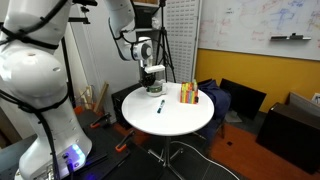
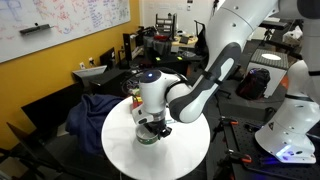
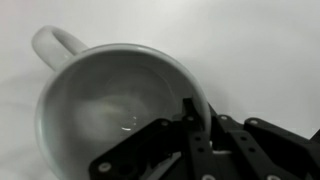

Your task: Move the mug cup to the right

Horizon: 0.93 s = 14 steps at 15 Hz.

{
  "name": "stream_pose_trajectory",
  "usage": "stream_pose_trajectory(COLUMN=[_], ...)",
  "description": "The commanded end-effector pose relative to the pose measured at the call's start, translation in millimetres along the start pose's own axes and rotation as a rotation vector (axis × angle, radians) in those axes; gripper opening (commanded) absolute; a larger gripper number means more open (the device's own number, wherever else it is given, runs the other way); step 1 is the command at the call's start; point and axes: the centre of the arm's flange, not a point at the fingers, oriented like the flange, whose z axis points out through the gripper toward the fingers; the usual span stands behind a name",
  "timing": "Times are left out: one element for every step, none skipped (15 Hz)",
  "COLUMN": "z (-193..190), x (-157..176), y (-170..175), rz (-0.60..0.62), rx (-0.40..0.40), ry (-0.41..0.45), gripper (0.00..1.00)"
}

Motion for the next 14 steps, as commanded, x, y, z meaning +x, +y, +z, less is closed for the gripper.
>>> stream_pose_trajectory(z=[8.2,9.1,9.4,9.5,9.5,9.6,10.3,11.3,12.9,14.4,16.0,17.3,18.1,20.1], x=[-3.8,-4.4,-5.1,-5.9,-6.8,-7.9,-9.0,-10.5,-12.0,-14.0,-15.9,-18.2,-19.8,-21.4], y=[-30.1,-34.1,-38.3,-42.0,-45.9,-49.9,-53.4,-58.2,-63.6,-70.7,-76.1,-82.1,-87.5,-91.4], rz=[0.014,0.017,0.013,0.018,0.019,0.021,0.025,0.028,0.035,0.034,0.043,0.05,0.062,0.068], rx=[0.029,0.035,0.037,0.04,0.041,0.044,0.046,0.049,0.055,0.056,0.06,0.057,0.055,0.052], ry=[0.018,0.016,0.019,0.016,0.019,0.021,0.026,0.033,0.036,0.042,0.043,0.051,0.057,0.066], gripper=[0.03,0.03,0.03,0.03,0.03,0.03,0.03,0.03,0.03,0.03,0.03,0.03,0.03,0.03])
